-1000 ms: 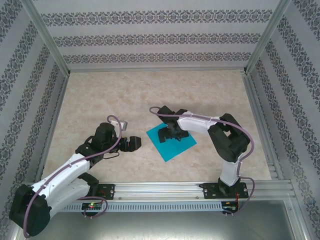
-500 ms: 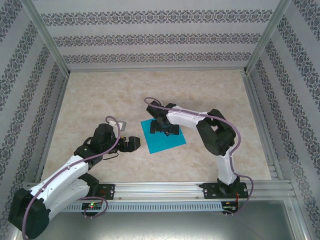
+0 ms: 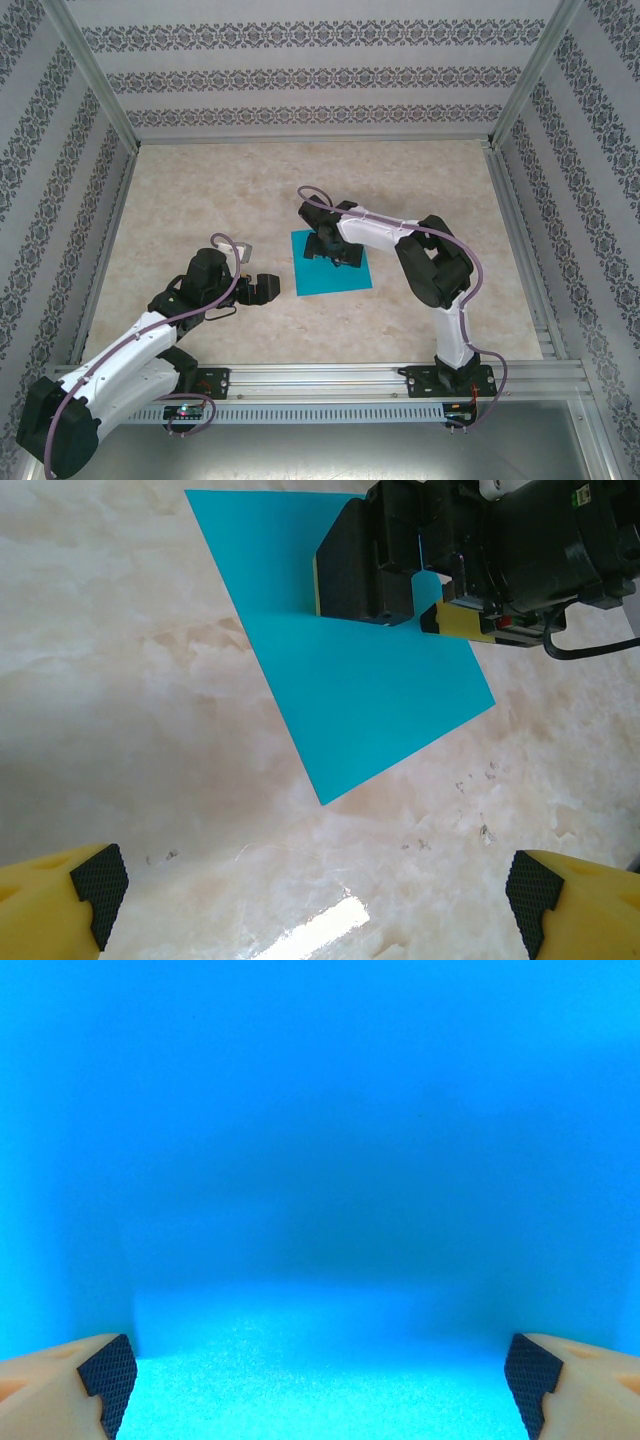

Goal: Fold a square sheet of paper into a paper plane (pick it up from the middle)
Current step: Move the square sheet of paper to the center of the table.

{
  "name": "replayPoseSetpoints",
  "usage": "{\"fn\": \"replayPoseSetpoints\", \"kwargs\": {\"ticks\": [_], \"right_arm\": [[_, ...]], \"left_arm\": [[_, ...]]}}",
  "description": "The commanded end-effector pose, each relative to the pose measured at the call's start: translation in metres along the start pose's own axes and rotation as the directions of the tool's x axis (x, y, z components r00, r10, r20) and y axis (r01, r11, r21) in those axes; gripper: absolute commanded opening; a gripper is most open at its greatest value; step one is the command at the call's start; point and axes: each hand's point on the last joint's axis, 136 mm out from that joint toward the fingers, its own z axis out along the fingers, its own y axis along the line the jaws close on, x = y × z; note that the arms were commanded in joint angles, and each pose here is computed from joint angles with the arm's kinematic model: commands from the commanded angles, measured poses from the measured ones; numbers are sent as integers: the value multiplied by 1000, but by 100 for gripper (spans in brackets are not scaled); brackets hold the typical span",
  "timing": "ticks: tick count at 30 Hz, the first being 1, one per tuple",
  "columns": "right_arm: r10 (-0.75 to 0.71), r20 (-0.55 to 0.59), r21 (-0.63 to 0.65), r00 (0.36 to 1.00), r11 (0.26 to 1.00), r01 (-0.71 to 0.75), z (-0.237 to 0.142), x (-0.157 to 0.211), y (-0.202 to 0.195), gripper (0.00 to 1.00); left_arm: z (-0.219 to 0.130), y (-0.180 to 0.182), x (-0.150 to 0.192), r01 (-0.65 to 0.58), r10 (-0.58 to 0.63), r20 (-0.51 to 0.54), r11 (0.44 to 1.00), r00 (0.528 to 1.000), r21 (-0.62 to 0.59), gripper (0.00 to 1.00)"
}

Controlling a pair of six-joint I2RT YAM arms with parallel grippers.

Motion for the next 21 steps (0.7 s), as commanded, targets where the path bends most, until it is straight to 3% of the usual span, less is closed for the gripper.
{"fn": "replayPoseSetpoints", "kwargs": {"ticks": [1, 6, 8, 12, 21], "right_arm": [[-55, 27, 54, 998, 997, 54, -19, -11, -9, 98], [-29, 42, -85, 999, 996, 33, -33, -12, -1, 97], [-165, 59, -131, 985, 976, 171, -39, -11, 9, 98], [-423, 59, 7, 904, 906, 423, -39, -9, -5, 98], [-366, 22, -47, 930, 929, 367, -9, -10, 1, 97]], "left_arm": [[-2, 1, 6, 14, -14, -16, 1000, 1000, -10, 100], [-3, 0, 5, 15, -15, -13, 1000, 1000, -11, 100], [-3, -1, 4, 16, -16, -13, 1000, 1000, -9, 100], [-4, 0, 5, 19, -19, -14, 1000, 1000, -11, 100], [-2, 0, 4, 34, -34, -13, 999, 999, -12, 100]]}}
